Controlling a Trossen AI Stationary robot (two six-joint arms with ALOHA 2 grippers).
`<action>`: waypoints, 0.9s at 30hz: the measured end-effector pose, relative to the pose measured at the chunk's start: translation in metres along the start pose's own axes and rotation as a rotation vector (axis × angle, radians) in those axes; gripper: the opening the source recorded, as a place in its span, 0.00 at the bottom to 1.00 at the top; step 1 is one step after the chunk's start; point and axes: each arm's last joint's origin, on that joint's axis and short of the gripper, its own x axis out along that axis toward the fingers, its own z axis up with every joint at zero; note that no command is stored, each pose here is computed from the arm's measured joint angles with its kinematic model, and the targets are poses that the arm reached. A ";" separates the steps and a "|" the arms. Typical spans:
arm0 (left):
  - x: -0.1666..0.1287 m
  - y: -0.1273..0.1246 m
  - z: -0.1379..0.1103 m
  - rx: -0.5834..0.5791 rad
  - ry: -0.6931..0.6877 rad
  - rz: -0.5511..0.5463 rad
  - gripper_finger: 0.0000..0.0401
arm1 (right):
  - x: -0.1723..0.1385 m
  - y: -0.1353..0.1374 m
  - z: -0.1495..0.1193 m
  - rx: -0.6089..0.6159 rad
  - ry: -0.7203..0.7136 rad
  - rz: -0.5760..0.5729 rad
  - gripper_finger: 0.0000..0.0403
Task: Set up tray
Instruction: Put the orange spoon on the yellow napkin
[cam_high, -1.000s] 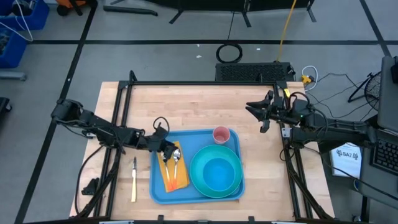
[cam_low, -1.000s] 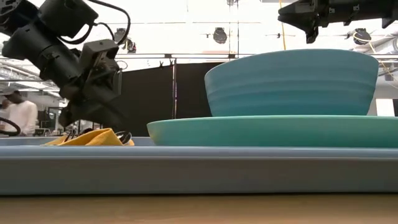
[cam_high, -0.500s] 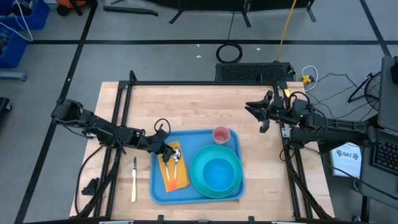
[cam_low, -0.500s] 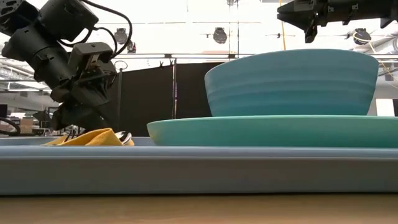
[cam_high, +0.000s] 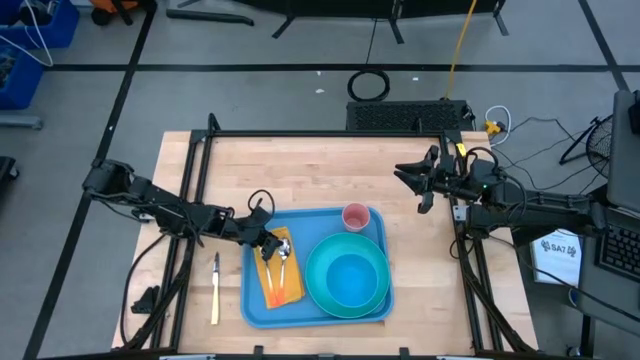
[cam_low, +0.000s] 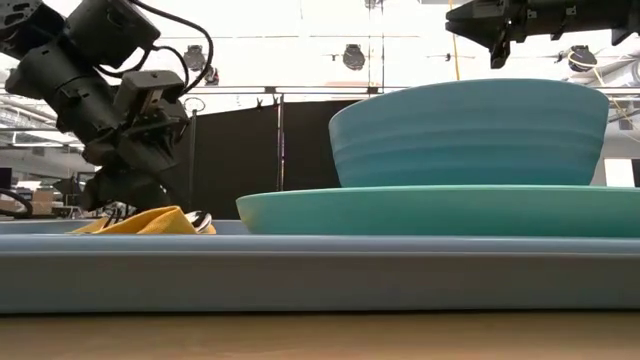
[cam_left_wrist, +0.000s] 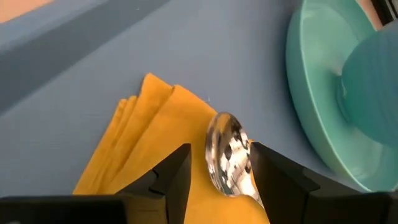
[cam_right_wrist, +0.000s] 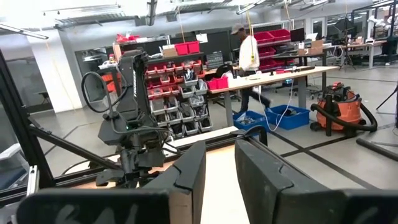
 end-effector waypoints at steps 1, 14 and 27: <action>0.001 0.001 0.001 -0.006 -0.001 0.003 0.42 | 0.000 0.000 0.000 0.000 -0.002 0.000 0.19; 0.004 0.001 0.003 -0.017 0.031 -0.026 0.42 | 0.000 0.000 0.000 0.000 -0.004 0.001 0.19; 0.018 0.005 -0.002 -0.014 0.068 -0.016 0.42 | 0.000 0.000 0.000 0.000 -0.003 0.001 0.19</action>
